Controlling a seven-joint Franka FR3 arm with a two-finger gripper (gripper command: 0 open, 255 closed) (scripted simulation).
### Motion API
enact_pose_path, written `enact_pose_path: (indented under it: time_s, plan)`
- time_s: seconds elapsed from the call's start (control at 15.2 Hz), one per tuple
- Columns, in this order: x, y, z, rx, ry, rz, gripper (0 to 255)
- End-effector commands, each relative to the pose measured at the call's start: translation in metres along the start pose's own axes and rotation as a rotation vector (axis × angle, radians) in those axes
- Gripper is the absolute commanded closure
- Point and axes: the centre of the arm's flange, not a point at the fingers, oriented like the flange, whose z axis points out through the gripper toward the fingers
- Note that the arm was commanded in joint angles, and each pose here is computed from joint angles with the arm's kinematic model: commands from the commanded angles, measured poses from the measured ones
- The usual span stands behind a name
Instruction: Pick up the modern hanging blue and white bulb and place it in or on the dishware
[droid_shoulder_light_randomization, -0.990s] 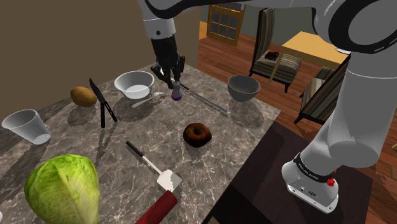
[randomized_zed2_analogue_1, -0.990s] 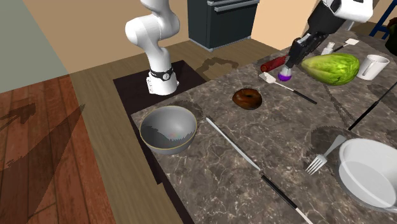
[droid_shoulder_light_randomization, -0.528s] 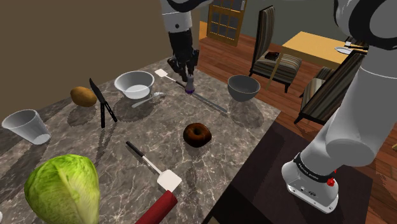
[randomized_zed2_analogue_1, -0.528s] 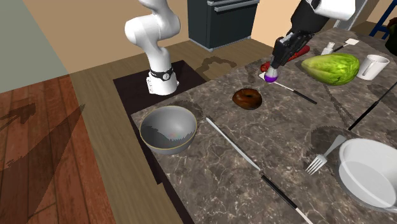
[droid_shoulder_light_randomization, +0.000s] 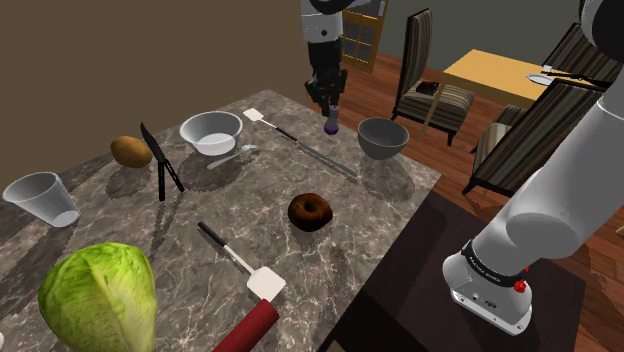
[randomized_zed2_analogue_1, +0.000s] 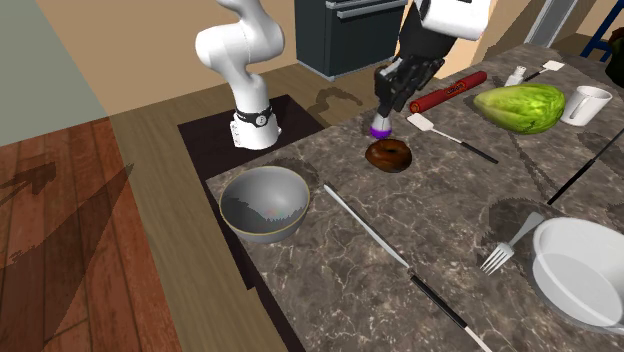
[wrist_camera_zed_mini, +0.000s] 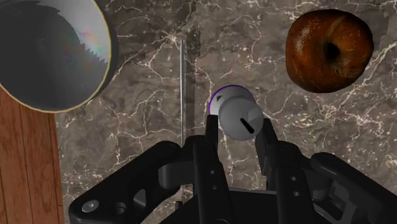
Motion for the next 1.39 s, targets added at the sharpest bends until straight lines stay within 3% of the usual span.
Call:
enact_pose_path:
  time_s: [0.0, 1.12, 1.32]
  plan:
    - [-0.007, 0.027, 0.001, 0.000, 0.000, -0.001, 255]
    - [-0.057, 0.244, 0.008, 0.000, 0.000, -0.001, 255]
    - [-0.054, 0.244, 0.023, 0.000, 0.000, -0.001, 255]
